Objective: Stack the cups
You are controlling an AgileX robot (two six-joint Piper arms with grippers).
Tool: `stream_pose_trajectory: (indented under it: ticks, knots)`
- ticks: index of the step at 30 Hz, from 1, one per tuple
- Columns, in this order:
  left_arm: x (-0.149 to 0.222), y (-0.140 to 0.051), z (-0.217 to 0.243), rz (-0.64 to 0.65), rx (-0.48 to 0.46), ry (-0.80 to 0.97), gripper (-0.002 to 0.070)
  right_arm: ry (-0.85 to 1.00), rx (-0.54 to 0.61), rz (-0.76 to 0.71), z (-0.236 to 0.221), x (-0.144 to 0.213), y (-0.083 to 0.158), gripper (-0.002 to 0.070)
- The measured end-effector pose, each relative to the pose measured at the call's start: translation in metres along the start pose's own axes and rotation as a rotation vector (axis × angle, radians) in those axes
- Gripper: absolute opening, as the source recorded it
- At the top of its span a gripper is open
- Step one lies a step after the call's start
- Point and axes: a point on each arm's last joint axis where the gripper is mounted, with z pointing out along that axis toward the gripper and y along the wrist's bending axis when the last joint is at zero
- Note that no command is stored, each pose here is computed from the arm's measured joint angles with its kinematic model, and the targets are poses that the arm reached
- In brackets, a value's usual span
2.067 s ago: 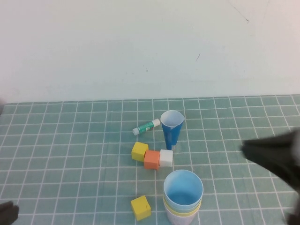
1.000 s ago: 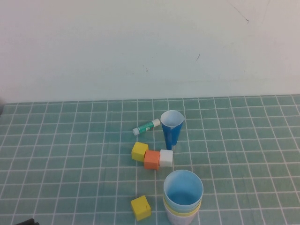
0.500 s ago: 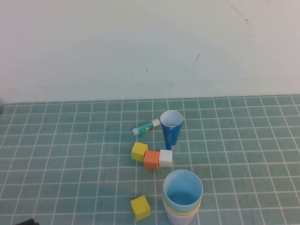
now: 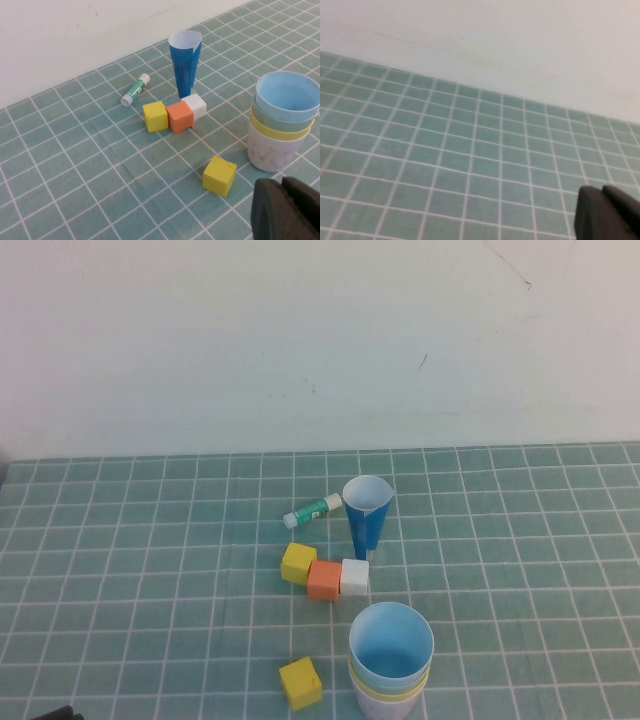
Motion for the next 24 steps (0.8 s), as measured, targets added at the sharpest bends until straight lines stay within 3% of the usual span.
stream_pose_trajectory:
  ticks: [5, 24]
  knots:
    - [0.0, 0.0, 0.0, 0.0, 0.0, 0.0, -0.0002, 0.043, 0.07, 0.019, 0.007, 0.016, 0.0, -0.0001]
    - [0.0, 0.0, 0.0, -0.001, 0.0, 0.0, -0.0002, 0.018, -0.052, 0.121, 0.014, 0.026, 0.009, -0.0001]
